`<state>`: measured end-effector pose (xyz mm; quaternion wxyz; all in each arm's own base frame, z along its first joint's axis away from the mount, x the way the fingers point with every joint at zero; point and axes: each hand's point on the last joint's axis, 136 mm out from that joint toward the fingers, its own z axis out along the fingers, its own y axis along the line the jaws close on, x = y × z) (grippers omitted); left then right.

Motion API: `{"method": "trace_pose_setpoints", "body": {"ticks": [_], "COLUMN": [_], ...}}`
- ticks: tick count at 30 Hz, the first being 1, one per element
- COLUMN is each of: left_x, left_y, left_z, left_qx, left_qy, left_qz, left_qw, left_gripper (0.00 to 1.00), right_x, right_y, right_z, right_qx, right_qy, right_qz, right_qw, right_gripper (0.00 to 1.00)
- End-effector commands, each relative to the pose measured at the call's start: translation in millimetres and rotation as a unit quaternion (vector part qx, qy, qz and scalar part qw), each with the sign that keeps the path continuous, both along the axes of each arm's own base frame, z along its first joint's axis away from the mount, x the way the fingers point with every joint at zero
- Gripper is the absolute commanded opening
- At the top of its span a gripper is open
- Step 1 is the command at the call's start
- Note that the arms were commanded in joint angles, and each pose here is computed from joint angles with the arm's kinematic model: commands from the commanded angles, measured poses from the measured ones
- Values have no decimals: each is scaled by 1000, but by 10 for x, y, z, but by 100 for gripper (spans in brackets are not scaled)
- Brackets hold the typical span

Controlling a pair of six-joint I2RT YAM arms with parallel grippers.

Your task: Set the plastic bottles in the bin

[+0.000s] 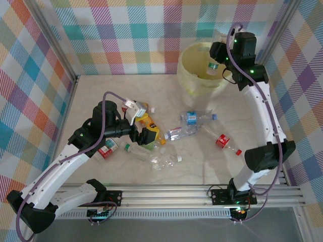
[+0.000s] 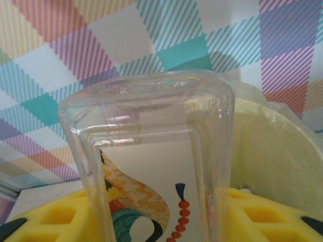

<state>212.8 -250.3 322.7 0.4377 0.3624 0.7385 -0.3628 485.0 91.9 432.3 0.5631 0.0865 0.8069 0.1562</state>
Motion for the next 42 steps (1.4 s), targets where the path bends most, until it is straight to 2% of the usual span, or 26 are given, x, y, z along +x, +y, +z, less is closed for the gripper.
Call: {"method": "trace_pose_setpoints", "body": {"ticks": [1,10,16,20,25,29,36,42], "left_x": [-17,-11,-5,-6,-5,-4,-7,-1], "left_y": [-26,-21,-25,-27,-28,-25,-28,-29], "left_z": [71,65,49,44,48,56,65,64], "left_qx": [-6,-4,-2,-2,-2,-3,-4,-5], "left_qy": [-10,-10,-8,-7,-6,-7,-7,-6], "left_qz": [-4,-2,-2,-3,-3,-2,-3,-1], "left_qw": [1000,1000,1000,1000,1000,1000,1000,1000], "left_gripper": [100,100,100,100,100,100,100,100], "right_x": [149,460,455,420,386,350,212,-35], "right_y": [-96,-250,-241,-235,-238,-230,-197,-68], "right_z": [-5,-734,-1084,-1134,-1140,-1039,-592,-303], "right_qx": [-1,-29,-26,-23,-24,-21,-25,-34], "right_qy": [2,88,133,144,149,139,88,42], "right_qz": [-24,-52,-48,-47,-46,-42,-20,38], "right_qw": [1000,994,990,988,987,989,996,998], "right_gripper": [49,49,52,57,73,80,83,83]}}
